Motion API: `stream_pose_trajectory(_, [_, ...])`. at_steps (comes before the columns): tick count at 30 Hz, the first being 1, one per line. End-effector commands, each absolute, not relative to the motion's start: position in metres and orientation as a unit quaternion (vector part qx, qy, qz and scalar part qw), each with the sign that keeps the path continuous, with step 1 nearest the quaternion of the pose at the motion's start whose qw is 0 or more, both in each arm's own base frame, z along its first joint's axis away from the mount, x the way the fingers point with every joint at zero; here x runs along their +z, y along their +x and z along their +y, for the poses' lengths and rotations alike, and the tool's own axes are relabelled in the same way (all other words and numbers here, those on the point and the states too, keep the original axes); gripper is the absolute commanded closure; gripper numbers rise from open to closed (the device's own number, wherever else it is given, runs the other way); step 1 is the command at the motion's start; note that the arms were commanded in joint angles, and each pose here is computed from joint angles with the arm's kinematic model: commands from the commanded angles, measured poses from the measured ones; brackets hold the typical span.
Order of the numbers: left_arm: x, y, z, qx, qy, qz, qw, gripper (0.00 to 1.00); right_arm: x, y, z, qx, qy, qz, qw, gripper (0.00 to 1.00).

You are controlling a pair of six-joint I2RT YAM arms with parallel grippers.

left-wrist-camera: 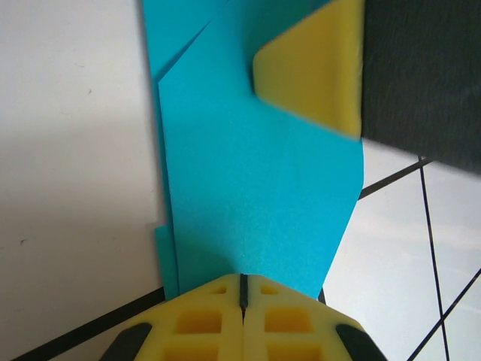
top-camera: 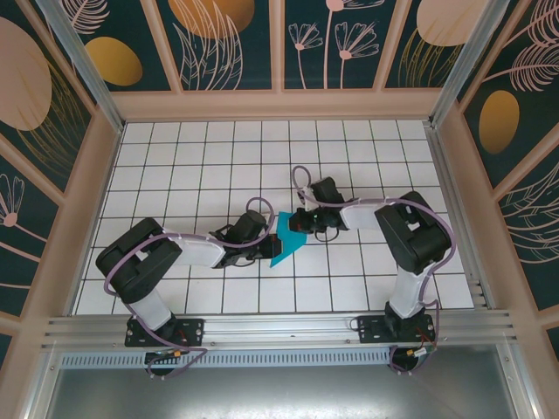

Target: Fold a paper plane with a square sheet of paper (pick it up from the middle)

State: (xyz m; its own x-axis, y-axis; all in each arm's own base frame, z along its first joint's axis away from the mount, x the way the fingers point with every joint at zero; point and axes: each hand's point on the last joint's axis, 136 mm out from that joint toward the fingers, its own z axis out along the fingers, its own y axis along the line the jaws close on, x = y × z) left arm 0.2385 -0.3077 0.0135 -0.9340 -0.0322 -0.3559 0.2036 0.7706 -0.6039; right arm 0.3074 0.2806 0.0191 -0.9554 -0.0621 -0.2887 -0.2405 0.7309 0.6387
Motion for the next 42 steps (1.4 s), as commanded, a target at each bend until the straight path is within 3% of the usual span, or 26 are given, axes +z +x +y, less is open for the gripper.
stream_pose_trajectory(1, [-0.03,0.202,-0.272,-0.269,0.032,0.957,0.101,1.0,0.018,0.347,0.258,0.33,-0.065,0.927,0.167,1.0])
stream_pose_trajectory(7, [-0.031,0.199,-0.271,-0.27,0.035,0.957,0.097,1.0,0.021,0.386,0.235,0.312,-0.034,0.929,0.193,1.0])
stream_pose_trajectory(14, [-0.004,0.22,-0.285,-0.287,0.041,0.947,0.141,1.0,0.064,0.382,0.23,0.325,-0.021,0.918,0.226,1.0])
stream_pose_trajectory(17, [0.028,0.243,-0.297,-0.301,0.038,0.934,0.19,0.83,0.077,0.366,0.229,0.341,0.007,0.913,0.223,0.98])
stream_pose_trajectory(22, [0.08,0.274,-0.299,-0.308,0.011,0.911,0.273,0.45,0.084,0.332,0.237,0.38,0.055,0.902,0.197,0.72])
stream_pose_trajectory(25, [0.093,0.285,-0.286,-0.288,-0.015,0.909,0.302,0.29,0.083,0.319,0.244,0.392,0.087,0.898,0.18,0.62])
stream_pose_trajectory(30, [0.1,0.29,-0.273,-0.281,-0.038,0.905,0.317,0.21,0.071,0.309,0.257,0.389,0.122,0.901,0.148,0.53])
stream_pose_trajectory(42, [0.089,0.291,-0.243,-0.283,-0.089,0.904,0.307,0.11,0.049,0.305,0.29,0.39,0.115,0.908,0.103,0.52])
